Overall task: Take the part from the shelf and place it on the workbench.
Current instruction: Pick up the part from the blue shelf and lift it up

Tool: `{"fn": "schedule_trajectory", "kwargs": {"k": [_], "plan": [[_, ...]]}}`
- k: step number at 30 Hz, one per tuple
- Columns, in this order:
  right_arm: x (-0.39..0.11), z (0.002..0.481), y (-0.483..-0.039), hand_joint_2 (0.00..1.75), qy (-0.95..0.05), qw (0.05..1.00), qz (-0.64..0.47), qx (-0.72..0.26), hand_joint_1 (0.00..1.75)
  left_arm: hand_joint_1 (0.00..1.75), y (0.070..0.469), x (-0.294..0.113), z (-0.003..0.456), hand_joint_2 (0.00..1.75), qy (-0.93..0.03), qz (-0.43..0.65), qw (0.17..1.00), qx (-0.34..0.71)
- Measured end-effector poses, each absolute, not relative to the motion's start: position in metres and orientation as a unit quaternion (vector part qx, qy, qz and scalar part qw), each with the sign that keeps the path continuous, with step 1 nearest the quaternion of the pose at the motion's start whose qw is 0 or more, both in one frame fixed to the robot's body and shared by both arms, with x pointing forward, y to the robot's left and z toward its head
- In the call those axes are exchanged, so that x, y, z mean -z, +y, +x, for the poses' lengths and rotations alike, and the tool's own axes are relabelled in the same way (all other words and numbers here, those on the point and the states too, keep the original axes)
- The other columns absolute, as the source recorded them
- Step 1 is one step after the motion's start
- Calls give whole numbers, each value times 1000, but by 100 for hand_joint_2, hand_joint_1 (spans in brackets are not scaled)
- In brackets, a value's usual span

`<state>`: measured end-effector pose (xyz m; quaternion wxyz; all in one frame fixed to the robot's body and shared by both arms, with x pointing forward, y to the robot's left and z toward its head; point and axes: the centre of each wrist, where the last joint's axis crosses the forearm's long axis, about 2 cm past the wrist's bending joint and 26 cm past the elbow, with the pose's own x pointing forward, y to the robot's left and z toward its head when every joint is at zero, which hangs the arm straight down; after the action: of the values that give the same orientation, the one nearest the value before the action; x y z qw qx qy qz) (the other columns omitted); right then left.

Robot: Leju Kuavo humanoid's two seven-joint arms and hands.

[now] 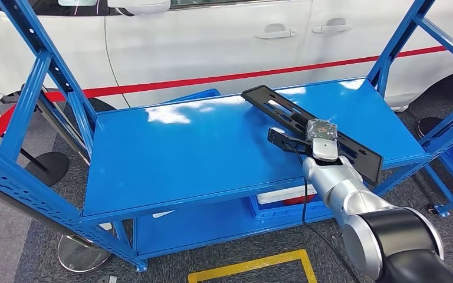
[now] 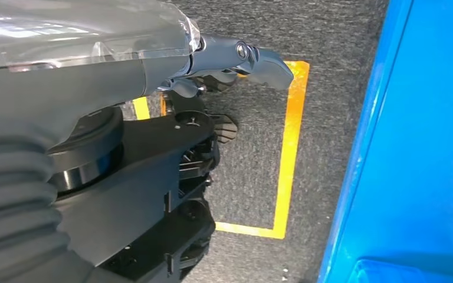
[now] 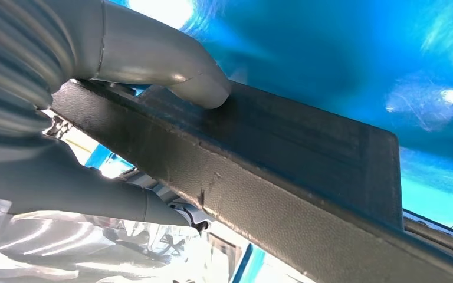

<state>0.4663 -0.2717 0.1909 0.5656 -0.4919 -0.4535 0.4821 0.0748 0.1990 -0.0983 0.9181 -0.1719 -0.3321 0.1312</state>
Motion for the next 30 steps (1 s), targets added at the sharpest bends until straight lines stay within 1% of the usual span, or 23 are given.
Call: {"fn": "schedule_trajectory", "kwargs": {"k": [9, 30], "plan": [[-191, 466, -271, 175, -454, 566, -491, -481, 175, 0, 199, 98, 74, 175, -342, -174, 911, -150], [-192, 466, -271, 175, -466, 561, -491, -477, 175, 0, 200, 98, 74, 175, -342, -175, 910, -152]]}}
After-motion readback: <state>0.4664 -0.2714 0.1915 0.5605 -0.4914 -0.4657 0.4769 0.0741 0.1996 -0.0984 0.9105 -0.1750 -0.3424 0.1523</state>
